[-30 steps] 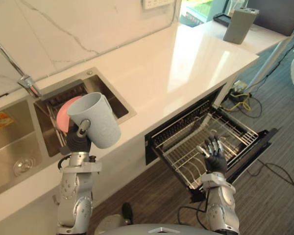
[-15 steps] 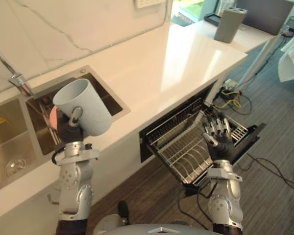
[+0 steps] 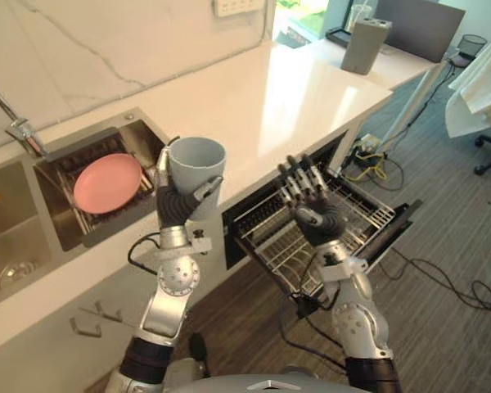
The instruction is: Walk over to the sink, pick up the cup, carry it to the dishwasher, place the cup inside the dishwasher, then close the dishwasher door
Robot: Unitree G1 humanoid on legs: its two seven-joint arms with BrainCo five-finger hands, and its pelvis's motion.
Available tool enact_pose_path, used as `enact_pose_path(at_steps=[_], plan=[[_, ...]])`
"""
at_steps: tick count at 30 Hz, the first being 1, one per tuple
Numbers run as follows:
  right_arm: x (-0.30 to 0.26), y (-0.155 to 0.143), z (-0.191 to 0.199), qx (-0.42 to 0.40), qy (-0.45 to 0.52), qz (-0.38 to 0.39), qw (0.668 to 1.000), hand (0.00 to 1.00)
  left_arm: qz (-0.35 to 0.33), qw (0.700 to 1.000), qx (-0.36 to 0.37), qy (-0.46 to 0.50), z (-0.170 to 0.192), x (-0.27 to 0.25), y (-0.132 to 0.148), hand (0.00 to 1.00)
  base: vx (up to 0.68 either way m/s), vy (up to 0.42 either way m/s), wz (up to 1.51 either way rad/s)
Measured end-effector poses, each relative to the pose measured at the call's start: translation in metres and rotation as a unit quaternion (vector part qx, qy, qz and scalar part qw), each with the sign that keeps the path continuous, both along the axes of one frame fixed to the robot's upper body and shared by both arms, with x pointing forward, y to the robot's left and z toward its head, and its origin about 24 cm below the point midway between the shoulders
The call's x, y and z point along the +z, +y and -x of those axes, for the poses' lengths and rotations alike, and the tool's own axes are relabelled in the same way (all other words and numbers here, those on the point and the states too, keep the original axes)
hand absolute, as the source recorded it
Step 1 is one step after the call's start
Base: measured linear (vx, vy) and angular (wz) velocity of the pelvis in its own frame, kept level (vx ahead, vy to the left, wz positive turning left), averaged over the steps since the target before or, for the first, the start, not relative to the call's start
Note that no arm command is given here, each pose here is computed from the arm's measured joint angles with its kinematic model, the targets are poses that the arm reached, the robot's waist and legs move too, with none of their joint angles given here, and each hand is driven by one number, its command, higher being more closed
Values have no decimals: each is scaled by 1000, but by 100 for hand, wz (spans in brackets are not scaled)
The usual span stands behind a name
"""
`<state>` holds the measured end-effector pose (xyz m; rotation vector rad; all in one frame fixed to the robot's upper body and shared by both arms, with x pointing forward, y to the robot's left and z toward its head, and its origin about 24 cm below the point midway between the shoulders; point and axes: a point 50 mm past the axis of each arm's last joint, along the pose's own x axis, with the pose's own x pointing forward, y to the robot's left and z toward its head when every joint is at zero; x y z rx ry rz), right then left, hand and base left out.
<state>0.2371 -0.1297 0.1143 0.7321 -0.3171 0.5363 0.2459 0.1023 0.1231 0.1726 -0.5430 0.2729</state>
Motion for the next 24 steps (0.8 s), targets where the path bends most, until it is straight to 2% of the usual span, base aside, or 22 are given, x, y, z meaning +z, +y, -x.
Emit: enact_pose_path(at_steps=[4,11,24], plan=[[3,18,-6,27,41,-17,999,0,-58,997,34,-30,1,6,-9,100,-36,-6,11],[6,36,-11,20,85,-11,996,0,-150,987,32,-58,7,7,-31,100,-38,11,10],[20,54,-16,76,84,-17,993,0,-199,979,39,-38,7,-3,-46,100,-6,-4,4]])
